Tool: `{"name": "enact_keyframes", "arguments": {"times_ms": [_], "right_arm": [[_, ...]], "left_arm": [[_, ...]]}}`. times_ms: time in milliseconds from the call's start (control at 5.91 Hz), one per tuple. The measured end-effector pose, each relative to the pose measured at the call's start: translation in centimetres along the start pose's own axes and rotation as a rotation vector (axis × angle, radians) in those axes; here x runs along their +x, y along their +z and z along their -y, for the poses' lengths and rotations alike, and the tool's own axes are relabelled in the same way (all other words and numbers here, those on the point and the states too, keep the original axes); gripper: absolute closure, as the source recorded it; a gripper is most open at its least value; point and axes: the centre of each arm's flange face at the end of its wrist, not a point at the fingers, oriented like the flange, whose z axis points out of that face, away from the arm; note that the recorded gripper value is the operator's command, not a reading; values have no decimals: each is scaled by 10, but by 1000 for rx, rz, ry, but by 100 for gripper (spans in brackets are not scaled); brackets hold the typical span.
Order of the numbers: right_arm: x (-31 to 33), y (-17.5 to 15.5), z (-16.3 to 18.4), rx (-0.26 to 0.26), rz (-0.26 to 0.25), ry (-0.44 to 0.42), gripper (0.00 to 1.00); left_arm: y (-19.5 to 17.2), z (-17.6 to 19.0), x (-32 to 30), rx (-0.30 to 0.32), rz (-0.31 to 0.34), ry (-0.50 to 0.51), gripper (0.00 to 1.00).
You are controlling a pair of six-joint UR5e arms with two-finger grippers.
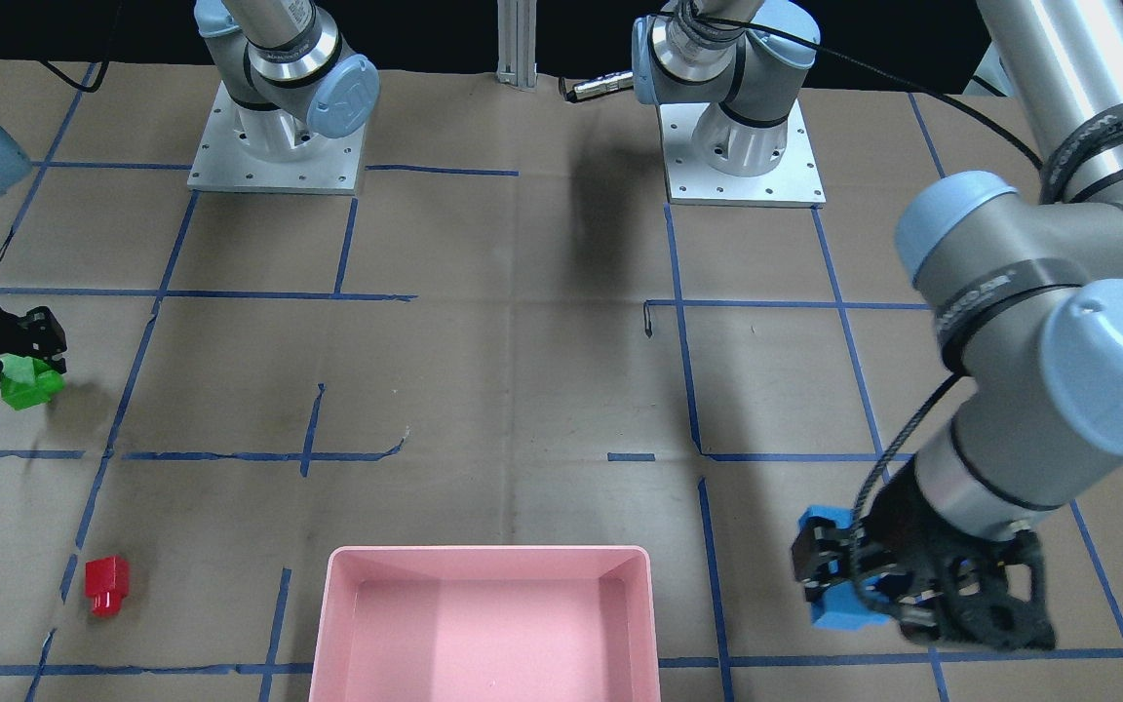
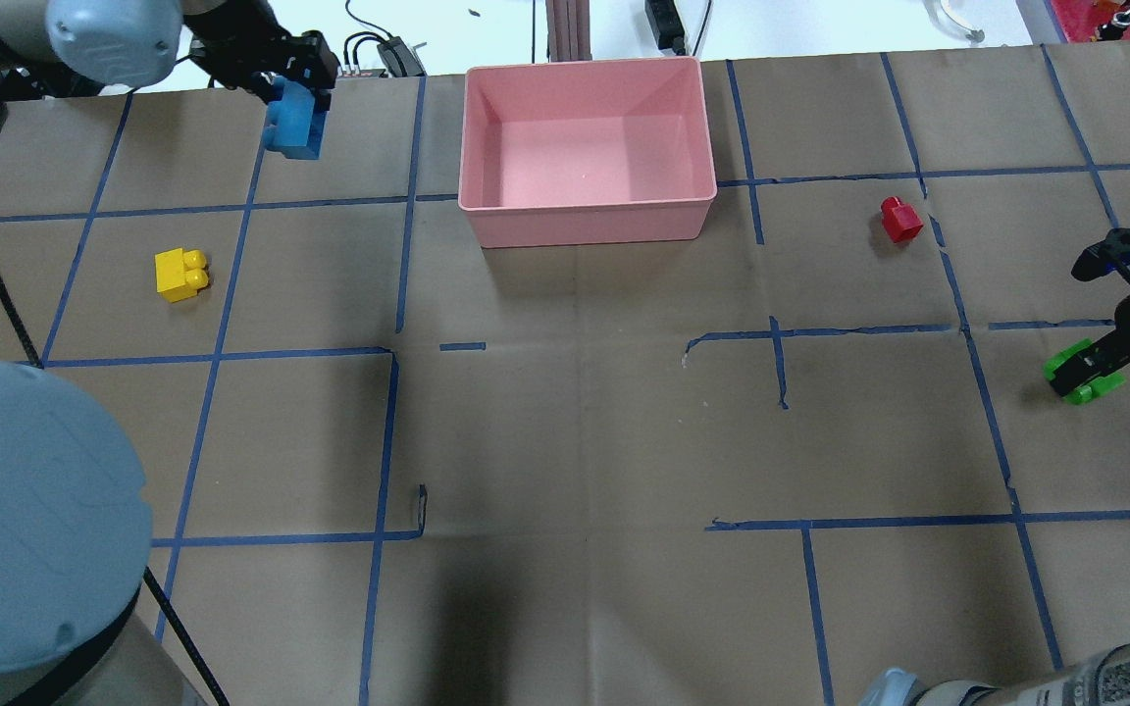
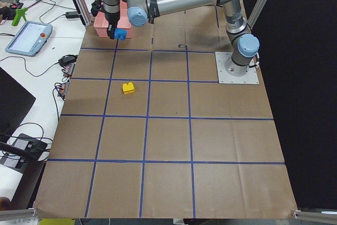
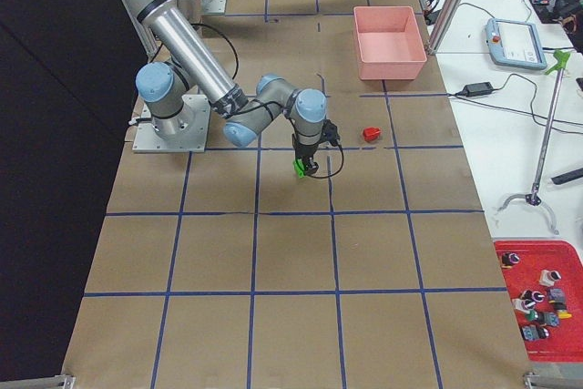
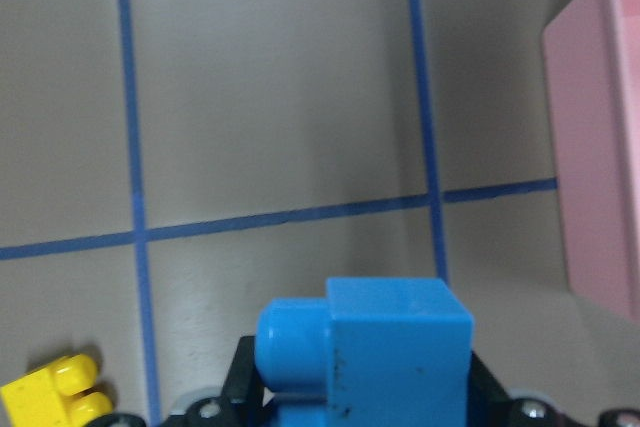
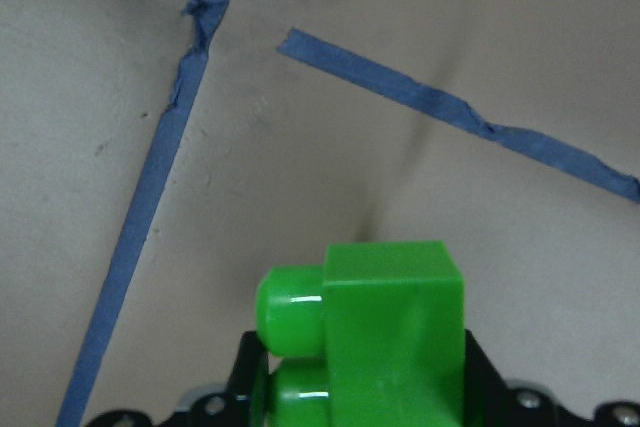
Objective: Put all blocks into box
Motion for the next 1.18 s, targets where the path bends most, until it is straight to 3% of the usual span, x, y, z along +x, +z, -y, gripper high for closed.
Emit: {"name": "enact_keyframes", "arguments": {"times_ms": [508,677,846,1015,1185], "right_arm": [[8,-106,48,162,-57,-63,93],[-2,-138,75,199,-89,-121,88],[-11,-163,97,235,-109,-168,89],[-17,-178,113,272,-117,-198,94],[-27,-187,128,296,-119,-226,96]], "left_arm": [[88,37,135,-9,-37,-91,80],[113,39,158,-13,-42,-111,70],[126,39,173,-11,-45,-131,15],[130,38,179,-6,-44,-150,2],[127,38,181,4,-41,-156,1]]}}
